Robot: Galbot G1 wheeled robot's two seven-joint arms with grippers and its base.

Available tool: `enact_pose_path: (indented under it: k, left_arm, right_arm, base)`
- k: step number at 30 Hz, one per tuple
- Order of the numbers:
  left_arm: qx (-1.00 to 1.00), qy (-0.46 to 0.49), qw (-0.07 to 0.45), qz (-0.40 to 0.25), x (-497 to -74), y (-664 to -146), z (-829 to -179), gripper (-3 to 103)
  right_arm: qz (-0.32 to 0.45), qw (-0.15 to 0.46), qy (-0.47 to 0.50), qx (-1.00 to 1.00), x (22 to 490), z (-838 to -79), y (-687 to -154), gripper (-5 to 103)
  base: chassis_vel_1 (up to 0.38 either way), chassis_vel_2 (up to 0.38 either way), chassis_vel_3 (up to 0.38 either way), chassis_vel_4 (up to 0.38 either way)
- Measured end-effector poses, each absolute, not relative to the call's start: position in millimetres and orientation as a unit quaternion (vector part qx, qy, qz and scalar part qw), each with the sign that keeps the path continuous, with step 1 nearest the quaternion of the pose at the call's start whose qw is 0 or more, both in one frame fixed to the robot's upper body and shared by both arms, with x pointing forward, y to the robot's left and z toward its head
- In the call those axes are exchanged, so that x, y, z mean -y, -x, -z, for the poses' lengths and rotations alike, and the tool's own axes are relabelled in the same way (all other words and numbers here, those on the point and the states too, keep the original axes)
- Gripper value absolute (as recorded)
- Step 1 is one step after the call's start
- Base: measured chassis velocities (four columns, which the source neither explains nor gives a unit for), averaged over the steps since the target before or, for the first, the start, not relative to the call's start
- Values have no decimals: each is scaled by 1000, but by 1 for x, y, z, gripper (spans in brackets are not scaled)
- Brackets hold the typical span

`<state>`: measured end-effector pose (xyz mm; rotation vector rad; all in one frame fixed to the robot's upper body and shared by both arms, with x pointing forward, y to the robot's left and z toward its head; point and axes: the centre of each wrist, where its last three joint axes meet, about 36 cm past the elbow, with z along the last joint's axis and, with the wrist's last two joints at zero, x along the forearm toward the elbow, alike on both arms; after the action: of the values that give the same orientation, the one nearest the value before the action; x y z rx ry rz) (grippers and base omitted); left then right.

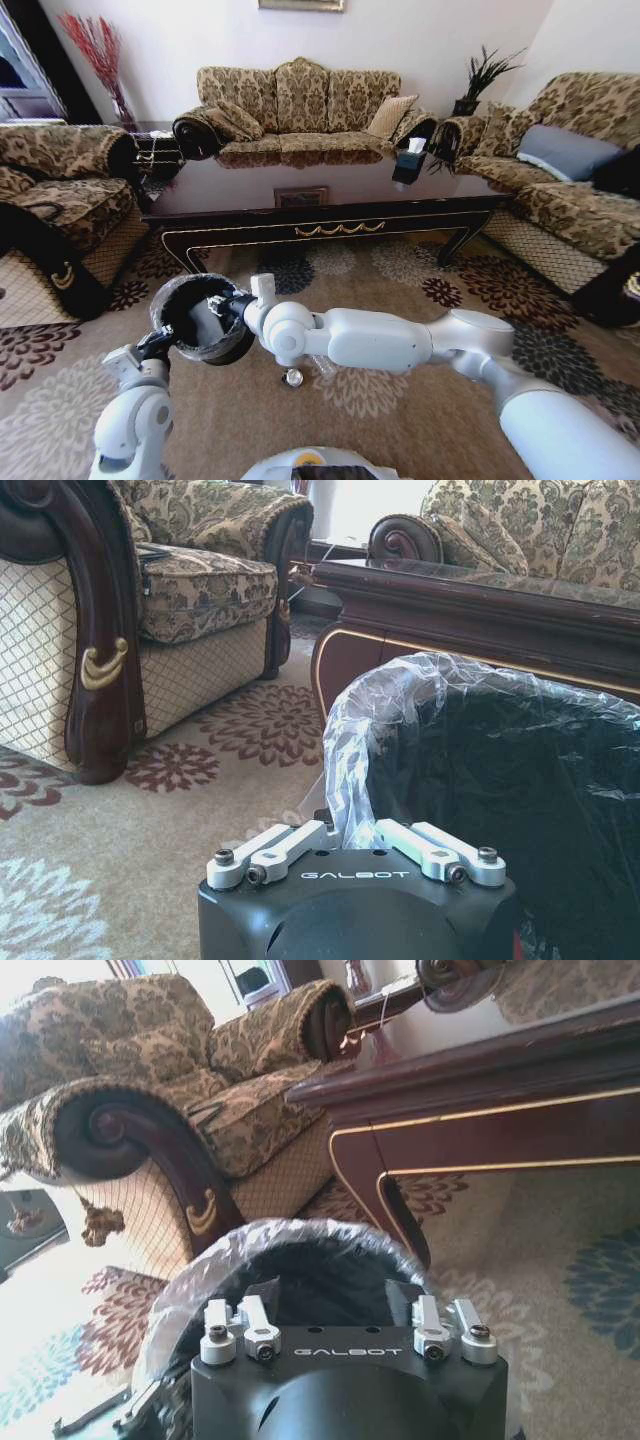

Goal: Move to the front of the table and pick up the trash from the floor, then place it into the trash bin.

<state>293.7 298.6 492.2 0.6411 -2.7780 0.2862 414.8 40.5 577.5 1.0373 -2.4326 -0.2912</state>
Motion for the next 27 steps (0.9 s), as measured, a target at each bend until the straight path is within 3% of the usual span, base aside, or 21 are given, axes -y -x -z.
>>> enact_pose_path:
  k: [3,6,12,18,27]
  left_arm:
    - [960,-222,137,-98,-300,-294,-493,4]
    - [960,-222,137,-96,-301,-293,-493,4]
    - [960,-225,136,-94,-306,-290,-495,4]
    - [961,-224,131,-91,-310,-289,-500,4]
    - [962,-223,132,-90,-309,-289,-500,4]
  right_arm:
    - [111,237,-366,893,-34,-583,-419,69]
    - [117,236,-331,906,-15,-587,-434,85]
    - [121,246,-242,931,21,-582,-462,99]
    - [85,317,-143,934,57,-538,-481,100]
    - [34,390,-122,912,76,-456,-469,100]
  base:
    - [0,0,0,0]
    - [0,0,0,0]
    - [0,0,0,0]
    - [0,0,0,0]
    - [0,0,0,0]
